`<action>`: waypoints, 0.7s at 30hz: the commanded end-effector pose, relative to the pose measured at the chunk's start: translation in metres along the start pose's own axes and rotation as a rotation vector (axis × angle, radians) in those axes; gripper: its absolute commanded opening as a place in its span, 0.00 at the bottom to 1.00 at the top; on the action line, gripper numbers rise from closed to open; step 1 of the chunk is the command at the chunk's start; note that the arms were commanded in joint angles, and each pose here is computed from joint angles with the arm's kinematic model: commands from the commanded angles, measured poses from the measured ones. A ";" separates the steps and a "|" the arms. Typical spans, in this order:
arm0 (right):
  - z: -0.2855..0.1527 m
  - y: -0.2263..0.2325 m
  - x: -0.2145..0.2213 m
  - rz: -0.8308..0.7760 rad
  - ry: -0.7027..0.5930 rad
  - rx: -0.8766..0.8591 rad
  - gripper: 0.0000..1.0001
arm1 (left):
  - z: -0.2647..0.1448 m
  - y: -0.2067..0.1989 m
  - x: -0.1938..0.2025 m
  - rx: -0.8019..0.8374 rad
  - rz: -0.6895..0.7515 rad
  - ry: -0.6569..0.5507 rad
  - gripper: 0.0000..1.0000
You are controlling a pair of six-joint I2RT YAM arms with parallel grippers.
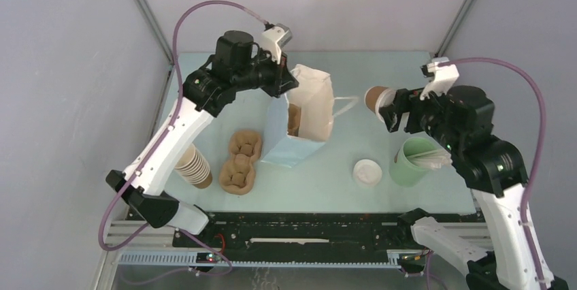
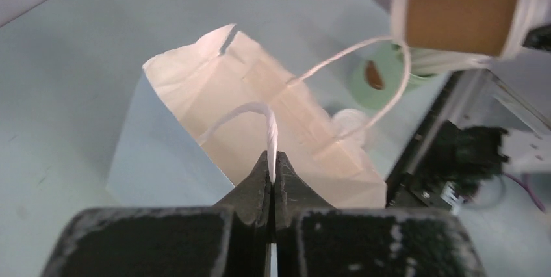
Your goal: Pack the takeout coffee
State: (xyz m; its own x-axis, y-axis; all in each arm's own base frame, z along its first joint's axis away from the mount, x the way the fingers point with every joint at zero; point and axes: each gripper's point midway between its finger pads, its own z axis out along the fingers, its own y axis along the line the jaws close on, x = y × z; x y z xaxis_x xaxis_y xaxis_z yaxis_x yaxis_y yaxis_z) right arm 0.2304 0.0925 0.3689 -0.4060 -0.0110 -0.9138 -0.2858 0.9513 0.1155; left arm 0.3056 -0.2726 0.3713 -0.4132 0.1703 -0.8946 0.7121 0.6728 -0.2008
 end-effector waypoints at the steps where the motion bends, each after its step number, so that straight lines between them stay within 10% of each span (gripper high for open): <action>1: -0.023 0.005 -0.029 -0.064 -0.154 -0.041 0.59 | 0.002 -0.070 -0.016 0.341 0.111 -0.054 0.00; 21: -0.061 0.011 -0.034 -0.084 -0.209 -0.090 0.52 | 0.061 -0.052 -0.053 0.257 0.718 -0.018 0.00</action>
State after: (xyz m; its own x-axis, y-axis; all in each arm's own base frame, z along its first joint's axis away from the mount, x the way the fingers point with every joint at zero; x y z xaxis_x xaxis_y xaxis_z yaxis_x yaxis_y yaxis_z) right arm 0.1952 0.0822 0.4153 -0.2287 0.0034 -0.9735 -0.3501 0.9328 0.0855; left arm 0.3282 -0.3569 0.3869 0.0347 0.4769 -0.8783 0.9332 0.2991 0.1993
